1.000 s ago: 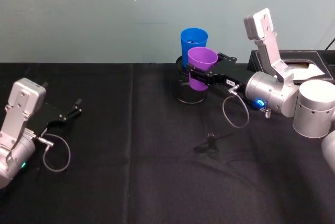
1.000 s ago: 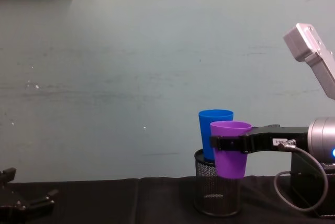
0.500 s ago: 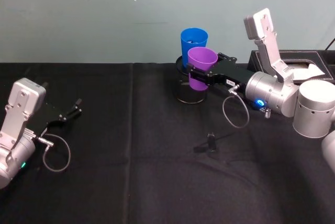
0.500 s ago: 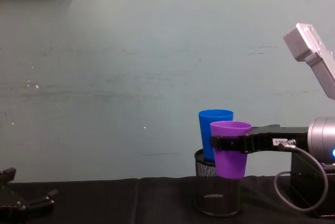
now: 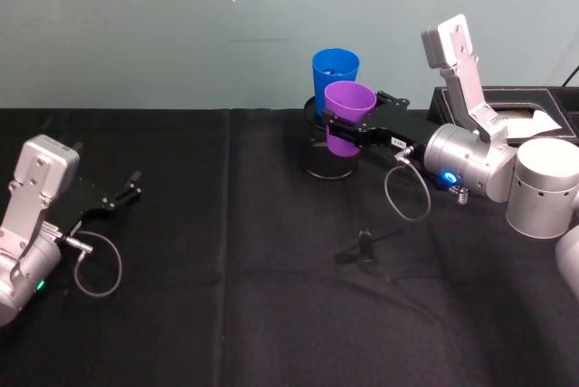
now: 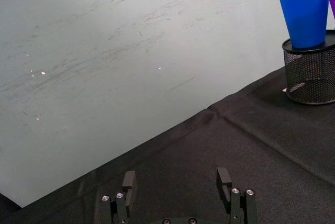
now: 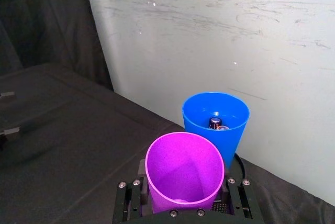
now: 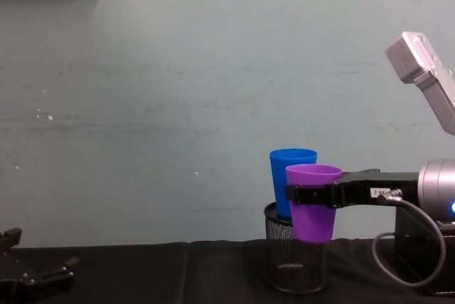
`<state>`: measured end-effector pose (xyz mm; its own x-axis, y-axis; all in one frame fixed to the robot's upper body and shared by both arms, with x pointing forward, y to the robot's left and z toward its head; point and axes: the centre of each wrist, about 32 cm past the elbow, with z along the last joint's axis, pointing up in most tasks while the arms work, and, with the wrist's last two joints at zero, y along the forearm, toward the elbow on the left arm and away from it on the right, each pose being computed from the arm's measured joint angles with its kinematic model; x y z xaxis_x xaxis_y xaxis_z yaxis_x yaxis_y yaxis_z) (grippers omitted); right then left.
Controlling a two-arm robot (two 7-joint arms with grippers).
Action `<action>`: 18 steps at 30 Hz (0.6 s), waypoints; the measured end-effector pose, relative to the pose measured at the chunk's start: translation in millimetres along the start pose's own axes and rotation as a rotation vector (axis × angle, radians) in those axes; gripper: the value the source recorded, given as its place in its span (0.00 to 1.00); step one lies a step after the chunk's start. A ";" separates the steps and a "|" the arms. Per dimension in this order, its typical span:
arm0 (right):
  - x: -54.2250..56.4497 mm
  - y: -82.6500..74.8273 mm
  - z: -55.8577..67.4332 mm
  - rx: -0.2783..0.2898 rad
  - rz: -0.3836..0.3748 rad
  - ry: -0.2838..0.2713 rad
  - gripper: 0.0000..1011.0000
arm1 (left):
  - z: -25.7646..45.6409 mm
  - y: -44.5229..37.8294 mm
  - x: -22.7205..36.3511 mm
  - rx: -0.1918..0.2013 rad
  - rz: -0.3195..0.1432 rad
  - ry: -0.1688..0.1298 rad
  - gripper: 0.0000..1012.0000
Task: Pick up one cup with a gripper and tap it against the other cup.
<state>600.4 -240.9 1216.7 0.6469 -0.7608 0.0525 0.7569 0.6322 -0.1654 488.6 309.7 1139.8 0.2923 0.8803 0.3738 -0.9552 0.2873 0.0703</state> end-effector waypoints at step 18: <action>0.0 0.0 0.0 0.000 0.000 0.000 0.73 | 0.0 0.0 0.0 0.000 0.000 0.000 0.99</action>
<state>600.4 -240.8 1216.7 0.6470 -0.7607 0.0524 0.7568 0.6323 -0.1654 488.6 309.7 1139.8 0.2923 0.8803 0.3737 -0.9552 0.2873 0.0703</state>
